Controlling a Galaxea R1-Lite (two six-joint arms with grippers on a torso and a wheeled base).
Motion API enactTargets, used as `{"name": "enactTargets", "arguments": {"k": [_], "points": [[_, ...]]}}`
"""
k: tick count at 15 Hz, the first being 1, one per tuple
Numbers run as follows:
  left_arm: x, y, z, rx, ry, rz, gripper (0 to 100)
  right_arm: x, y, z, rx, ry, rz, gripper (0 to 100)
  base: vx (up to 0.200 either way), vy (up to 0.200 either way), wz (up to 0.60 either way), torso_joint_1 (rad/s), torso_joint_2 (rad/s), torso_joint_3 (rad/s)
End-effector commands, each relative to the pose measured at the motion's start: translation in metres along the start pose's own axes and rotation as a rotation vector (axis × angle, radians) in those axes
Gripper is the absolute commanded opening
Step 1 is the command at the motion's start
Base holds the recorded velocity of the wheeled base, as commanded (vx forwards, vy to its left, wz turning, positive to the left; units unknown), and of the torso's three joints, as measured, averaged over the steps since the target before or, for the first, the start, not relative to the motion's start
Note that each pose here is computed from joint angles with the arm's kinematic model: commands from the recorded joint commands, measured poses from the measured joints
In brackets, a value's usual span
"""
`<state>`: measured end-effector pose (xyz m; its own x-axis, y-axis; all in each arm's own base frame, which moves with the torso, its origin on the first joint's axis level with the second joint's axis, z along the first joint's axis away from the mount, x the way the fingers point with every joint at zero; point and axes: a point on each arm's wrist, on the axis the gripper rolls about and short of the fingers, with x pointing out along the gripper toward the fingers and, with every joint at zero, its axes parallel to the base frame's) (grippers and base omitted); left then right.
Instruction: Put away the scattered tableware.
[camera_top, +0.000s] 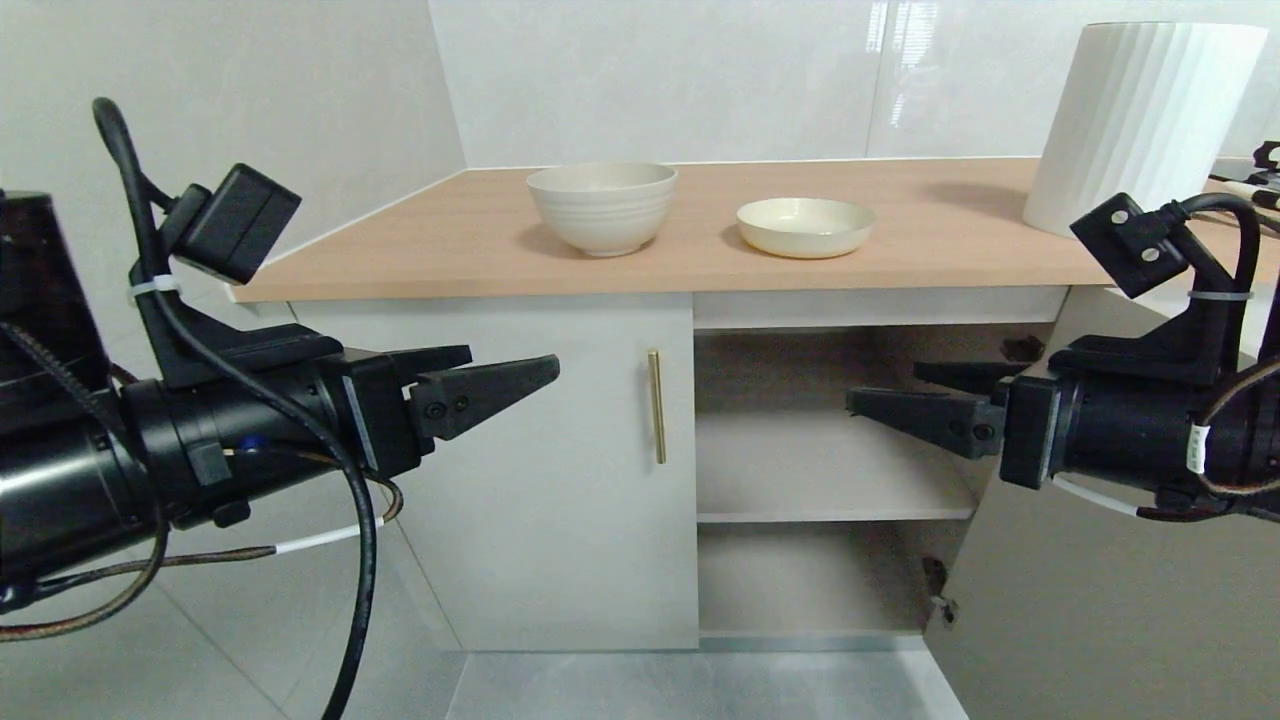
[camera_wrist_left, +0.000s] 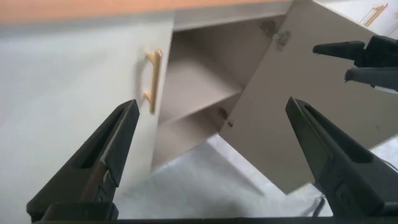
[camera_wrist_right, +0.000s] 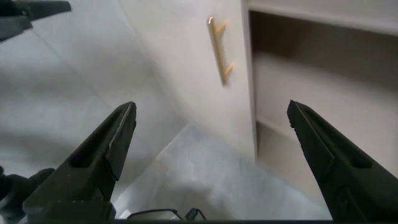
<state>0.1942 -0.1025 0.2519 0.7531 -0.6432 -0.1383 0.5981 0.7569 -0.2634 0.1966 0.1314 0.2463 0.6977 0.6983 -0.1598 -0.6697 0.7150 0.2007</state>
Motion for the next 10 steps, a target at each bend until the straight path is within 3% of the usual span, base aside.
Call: {"name": "enactTargets", "arguments": {"k": [1, 3, 8, 10], "points": [[-0.001, 0.000, 0.001, 0.000, -0.006, 0.002, 100, 0.000, 0.000, 0.001, 0.000, -0.003, 0.001, 100, 0.200, 0.000, 0.00, 0.002, 0.00, -0.002], [-0.007, -0.002, 0.005, 0.007, -0.028, -0.005, 100, 0.000, 0.001, 0.001, 0.001, -0.006, 0.003, 100, 0.200, 0.000, 0.00, 0.005, 0.00, 0.007], [-0.029, -0.012, 0.019, 0.025, -0.110, -0.026, 100, 0.001, 0.001, 0.004, 0.022, -0.039, 0.011, 100, 0.000, 0.000, 0.00, 0.000, 0.00, 0.000], [-0.030, -0.012, 0.020, 0.023, -0.115, -0.026, 100, 0.002, 0.000, 0.004, 0.022, -0.039, -0.003, 100, 0.000, 0.000, 0.00, 0.000, 0.00, 0.000]]}}
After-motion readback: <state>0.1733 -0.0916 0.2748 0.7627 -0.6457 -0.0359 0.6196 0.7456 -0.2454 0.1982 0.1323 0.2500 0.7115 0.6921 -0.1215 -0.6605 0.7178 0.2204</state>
